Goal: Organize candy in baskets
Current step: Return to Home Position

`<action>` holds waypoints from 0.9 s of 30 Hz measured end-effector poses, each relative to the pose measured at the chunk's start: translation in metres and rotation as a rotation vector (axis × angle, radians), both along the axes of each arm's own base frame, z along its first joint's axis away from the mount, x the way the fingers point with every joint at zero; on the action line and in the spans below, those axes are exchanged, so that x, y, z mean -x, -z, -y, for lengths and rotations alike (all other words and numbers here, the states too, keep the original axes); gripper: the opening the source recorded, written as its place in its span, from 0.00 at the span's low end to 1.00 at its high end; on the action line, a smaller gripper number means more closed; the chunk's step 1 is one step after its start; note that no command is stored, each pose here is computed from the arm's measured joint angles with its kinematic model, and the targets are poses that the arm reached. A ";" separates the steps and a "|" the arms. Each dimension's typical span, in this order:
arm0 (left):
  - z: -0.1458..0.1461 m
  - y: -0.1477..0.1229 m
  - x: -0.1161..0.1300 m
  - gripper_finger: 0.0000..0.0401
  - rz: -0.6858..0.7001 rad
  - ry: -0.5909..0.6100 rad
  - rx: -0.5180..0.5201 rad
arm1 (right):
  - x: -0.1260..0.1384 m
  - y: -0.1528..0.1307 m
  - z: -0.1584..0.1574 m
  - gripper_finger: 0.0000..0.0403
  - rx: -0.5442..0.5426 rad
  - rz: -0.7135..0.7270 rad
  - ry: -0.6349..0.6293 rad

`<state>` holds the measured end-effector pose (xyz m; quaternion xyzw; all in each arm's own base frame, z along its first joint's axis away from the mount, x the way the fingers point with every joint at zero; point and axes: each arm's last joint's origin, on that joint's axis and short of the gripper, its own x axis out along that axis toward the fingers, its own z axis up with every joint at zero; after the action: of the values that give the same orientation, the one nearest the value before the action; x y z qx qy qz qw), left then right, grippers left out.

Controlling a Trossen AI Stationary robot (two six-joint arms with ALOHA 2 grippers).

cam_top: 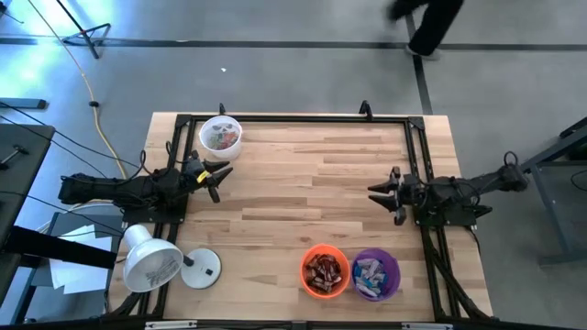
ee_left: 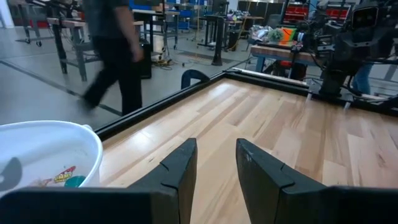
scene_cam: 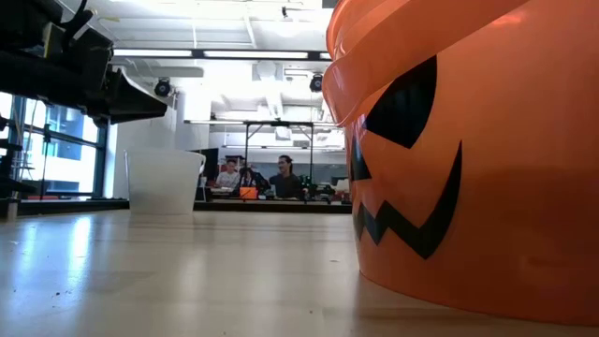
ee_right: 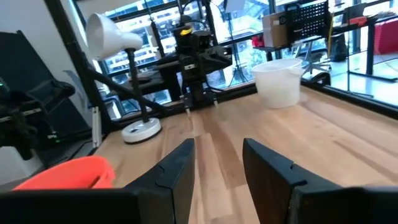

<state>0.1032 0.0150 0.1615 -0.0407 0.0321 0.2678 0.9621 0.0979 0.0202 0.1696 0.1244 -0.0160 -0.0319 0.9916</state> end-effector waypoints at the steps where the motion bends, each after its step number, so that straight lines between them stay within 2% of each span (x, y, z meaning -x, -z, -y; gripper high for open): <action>1: 0.000 0.000 0.000 0.25 0.000 0.000 0.000 | -0.001 0.000 0.002 0.32 0.004 0.000 0.005; 11: 0.000 0.000 0.000 0.25 0.016 -0.002 0.027 | -0.003 0.006 0.026 0.32 -0.008 -0.058 0.037; 16: 0.000 0.000 0.000 0.25 0.018 -0.002 0.030 | -0.002 0.007 0.037 0.32 -0.057 -0.063 0.076; 21: 0.000 0.000 0.000 0.25 0.018 -0.002 0.030 | -0.001 0.006 0.042 0.32 -0.099 -0.052 0.082; 27: 0.000 0.000 0.000 0.25 0.018 -0.002 0.030 | -0.001 0.007 0.043 0.32 -0.100 -0.053 0.117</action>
<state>0.1032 0.0150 0.1615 -0.0574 0.0275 0.2679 0.9613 0.0990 -0.0229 0.1630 0.1716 0.0048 -0.0938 0.9807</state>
